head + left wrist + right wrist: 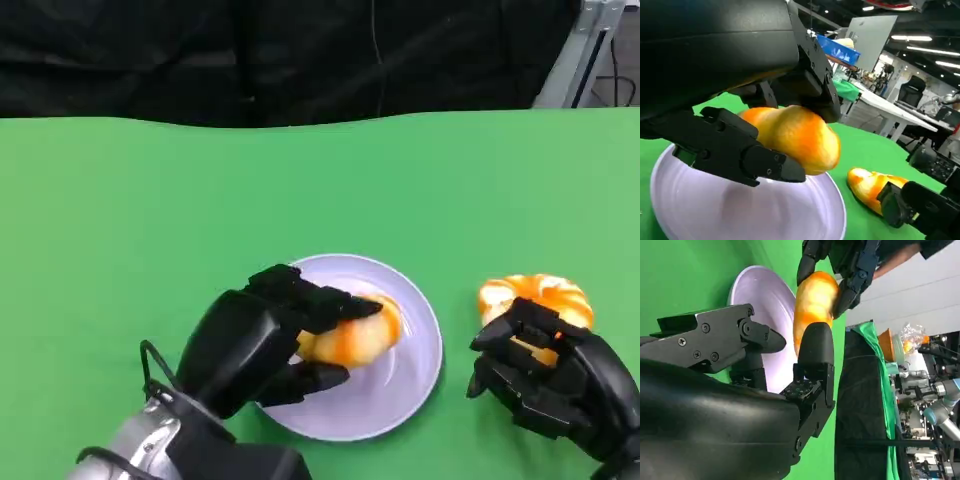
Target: Grasp the bread from the table and place it into the plate.
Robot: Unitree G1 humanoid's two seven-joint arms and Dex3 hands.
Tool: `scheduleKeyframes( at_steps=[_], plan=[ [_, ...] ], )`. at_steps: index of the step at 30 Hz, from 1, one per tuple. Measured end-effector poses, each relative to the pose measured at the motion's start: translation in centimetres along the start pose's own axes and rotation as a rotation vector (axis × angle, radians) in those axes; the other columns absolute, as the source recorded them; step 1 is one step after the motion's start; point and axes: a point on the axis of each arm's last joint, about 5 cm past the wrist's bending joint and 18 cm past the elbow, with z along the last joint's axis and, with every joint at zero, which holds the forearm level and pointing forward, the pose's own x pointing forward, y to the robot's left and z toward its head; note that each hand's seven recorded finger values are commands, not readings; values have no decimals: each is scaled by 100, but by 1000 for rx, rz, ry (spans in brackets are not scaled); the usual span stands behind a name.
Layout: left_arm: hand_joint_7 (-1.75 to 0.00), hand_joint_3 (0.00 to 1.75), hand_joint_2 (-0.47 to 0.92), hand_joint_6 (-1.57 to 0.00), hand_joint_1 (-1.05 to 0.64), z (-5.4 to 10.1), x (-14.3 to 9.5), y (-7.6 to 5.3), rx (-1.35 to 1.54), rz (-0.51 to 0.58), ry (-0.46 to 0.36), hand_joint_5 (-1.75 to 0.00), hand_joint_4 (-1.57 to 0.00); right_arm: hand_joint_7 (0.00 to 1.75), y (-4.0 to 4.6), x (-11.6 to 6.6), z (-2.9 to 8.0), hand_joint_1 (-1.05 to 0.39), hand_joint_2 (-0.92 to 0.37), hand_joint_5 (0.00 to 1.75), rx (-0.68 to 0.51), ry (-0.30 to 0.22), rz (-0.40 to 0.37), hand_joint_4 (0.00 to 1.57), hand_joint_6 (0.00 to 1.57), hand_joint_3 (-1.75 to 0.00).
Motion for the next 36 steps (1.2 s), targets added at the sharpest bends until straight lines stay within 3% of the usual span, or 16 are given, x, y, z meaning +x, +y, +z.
scheduleKeyframes(
  at_steps=[3,5,11,16,19,26,31,36],
  plan=[
    [0,25,92,-77,-62,-14,-5,13,6,-4,11,-23,-69,122,0,2,-1,2,-88,173,7,6,1,47,56,-55],
    [0,31,92,-63,-80,-19,-5,17,8,-8,19,-11,-64,115,0,5,1,-6,-91,174,13,7,0,44,56,-37],
    [0,32,92,-43,-96,-45,9,77,17,-35,59,-1,-52,110,4,20,9,-12,-92,175,42,25,2,41,58,-23],
    [0,30,92,-34,-104,-47,36,162,12,-65,85,0,-44,114,6,25,25,-5,-92,175,22,14,0,40,59,-31],
    [0,28,92,-27,-105,-47,45,195,-3,-76,95,0,-34,121,7,25,31,-3,-91,175,9,6,1,40,59,-40],
    [0,38,92,-3,-105,-71,41,254,-15,-79,108,0,-3,124,6,8,6,-4,-90,175,8,6,3,44,57,-42],
    [0,43,92,-1,-105,-94,31,297,-28,-65,116,0,0,125,5,7,5,-1,-92,175,11,4,8,47,56,-40],
    [-1,46,92,-4,-105,-98,17,331,-76,-16,104,-3,-6,129,5,7,5,4,-84,173,13,4,10,50,52,-63]
  ],
)
